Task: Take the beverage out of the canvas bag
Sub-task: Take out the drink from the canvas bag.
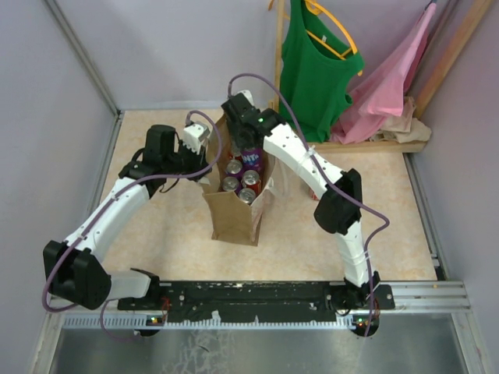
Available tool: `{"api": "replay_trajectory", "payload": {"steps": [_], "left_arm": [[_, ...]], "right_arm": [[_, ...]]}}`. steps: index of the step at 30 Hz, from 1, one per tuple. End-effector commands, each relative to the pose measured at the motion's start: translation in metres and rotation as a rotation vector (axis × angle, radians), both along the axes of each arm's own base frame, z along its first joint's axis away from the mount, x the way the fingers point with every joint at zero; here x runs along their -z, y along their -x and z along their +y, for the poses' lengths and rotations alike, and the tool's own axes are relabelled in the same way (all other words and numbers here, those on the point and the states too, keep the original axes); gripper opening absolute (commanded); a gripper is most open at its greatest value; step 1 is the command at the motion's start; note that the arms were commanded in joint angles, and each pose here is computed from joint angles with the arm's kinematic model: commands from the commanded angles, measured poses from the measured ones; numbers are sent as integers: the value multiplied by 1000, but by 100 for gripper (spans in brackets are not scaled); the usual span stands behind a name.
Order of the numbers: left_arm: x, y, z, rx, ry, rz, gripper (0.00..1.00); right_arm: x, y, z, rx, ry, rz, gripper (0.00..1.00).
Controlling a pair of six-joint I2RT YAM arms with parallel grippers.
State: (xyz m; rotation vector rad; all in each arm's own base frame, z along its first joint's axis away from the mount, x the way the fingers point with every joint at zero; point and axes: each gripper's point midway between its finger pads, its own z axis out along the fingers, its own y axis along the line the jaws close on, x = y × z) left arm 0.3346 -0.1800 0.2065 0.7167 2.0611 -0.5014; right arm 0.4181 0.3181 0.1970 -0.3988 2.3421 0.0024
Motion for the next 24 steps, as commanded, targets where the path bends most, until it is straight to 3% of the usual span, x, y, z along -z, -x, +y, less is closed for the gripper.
{"api": "replay_trajectory", "payload": {"steps": [1, 24], "left_arm": [[13, 7, 3, 17, -23, 36, 25], [12, 1, 2, 20, -33, 10, 25]], "right_arm": [[-73, -9, 10, -9, -108, -155, 0], [-140, -1, 4, -21, -206, -268, 0]]}}
